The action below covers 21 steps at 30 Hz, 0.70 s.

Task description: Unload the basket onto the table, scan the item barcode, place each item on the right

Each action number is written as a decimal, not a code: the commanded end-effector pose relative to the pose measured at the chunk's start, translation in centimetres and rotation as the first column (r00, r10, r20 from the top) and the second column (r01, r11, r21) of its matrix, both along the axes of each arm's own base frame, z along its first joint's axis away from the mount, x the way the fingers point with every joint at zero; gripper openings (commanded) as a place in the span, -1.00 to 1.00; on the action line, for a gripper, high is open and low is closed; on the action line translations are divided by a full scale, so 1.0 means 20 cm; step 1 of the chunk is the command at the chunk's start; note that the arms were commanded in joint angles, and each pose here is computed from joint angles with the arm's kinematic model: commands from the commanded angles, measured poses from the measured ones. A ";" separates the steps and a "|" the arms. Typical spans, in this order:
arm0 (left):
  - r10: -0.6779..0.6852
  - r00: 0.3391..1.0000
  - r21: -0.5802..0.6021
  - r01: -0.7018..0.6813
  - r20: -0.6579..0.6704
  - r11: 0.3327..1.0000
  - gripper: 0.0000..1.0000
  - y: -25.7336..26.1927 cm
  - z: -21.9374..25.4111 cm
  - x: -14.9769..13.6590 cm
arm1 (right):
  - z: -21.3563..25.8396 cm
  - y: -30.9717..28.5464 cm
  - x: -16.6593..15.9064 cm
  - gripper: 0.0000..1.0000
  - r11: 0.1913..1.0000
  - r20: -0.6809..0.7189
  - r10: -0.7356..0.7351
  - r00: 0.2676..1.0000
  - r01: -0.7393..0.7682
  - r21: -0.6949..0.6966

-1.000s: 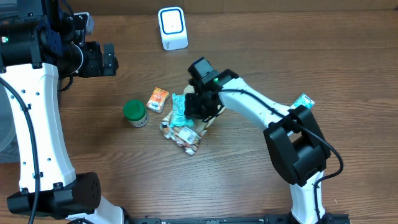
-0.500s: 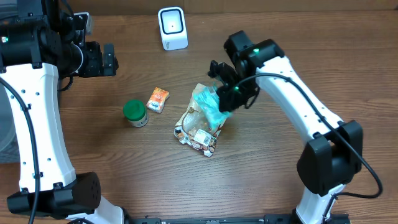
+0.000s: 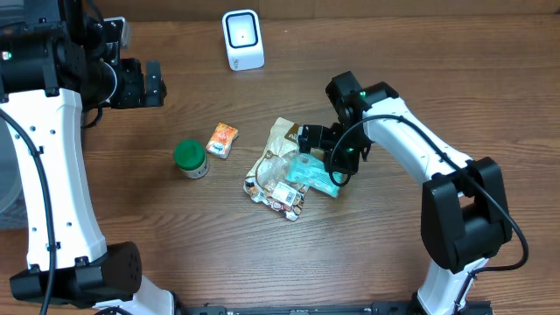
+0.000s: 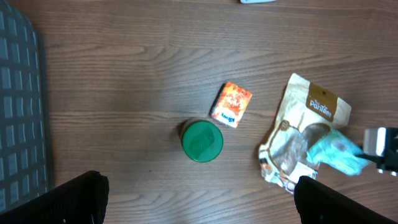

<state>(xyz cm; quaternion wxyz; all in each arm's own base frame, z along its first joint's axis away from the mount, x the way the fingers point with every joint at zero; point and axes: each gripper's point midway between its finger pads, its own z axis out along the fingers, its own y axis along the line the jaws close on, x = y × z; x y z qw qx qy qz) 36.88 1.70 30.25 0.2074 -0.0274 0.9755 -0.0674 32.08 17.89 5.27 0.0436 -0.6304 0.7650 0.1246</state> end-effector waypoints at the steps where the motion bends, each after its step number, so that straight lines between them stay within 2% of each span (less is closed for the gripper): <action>1: -0.016 1.000 0.011 0.016 0.008 1.000 0.99 0.00 0.01 0.00 | -0.02 0.08 0.01 -0.20 0.994 0.025 0.039 0.999 -0.042 0.102; 3: -0.016 1.000 0.011 0.016 0.008 1.000 0.99 0.00 0.01 0.00 | -0.01 0.06 0.09 1.00 0.994 0.054 -0.085 0.995 0.081 0.069; 6: -0.016 1.000 0.011 0.016 0.008 1.000 0.99 0.00 0.01 0.00 | 0.06 0.00 0.20 1.00 0.951 0.067 -0.310 0.948 0.309 0.019; 7: -0.016 1.000 0.011 0.016 0.008 1.000 0.99 0.00 0.01 0.00 | 0.10 -0.03 0.23 1.00 0.907 0.054 -0.420 0.906 0.420 0.003; 9: -0.016 1.000 0.011 0.016 0.008 1.000 0.99 0.00 0.01 0.00 | 0.20 -0.10 0.25 1.00 0.781 0.004 -0.623 0.782 0.623 -0.029; 10: -0.016 1.000 0.011 0.016 0.008 1.000 0.99 0.00 0.01 0.00 | 0.24 -0.14 0.26 1.00 0.692 -0.029 -0.722 0.691 0.720 -0.050; 12: -0.016 1.000 0.011 0.016 0.008 1.000 0.99 0.00 0.01 0.00 | 0.31 -0.21 0.25 1.00 0.551 -0.090 -0.834 0.544 0.829 -0.093; 13: -0.016 1.000 0.011 0.016 0.008 1.000 0.99 0.00 0.01 0.00 | 0.32 -0.23 0.22 1.00 0.503 -0.142 -0.862 0.487 0.856 -0.117; 15: -0.016 1.000 0.011 0.016 0.008 1.000 0.99 0.00 0.01 0.00 | 0.33 -0.23 0.17 1.00 0.459 -0.267 -0.871 0.412 0.877 -0.142; 16: -0.016 1.000 0.011 0.016 0.008 1.000 0.99 0.00 0.01 0.00 | 0.32 -0.22 0.15 0.85 0.433 -0.342 -0.866 0.364 0.889 -0.152; 19: -0.016 1.000 0.011 0.016 0.008 1.000 0.99 0.00 0.01 0.00 | 0.27 -0.22 0.11 0.38 0.375 -0.454 -0.852 0.261 0.909 -0.181; 21: -0.016 1.000 0.011 0.016 0.008 1.000 0.99 0.00 0.01 0.00 | 0.19 -0.23 0.08 0.30 0.339 -0.482 -0.852 0.204 0.917 -0.211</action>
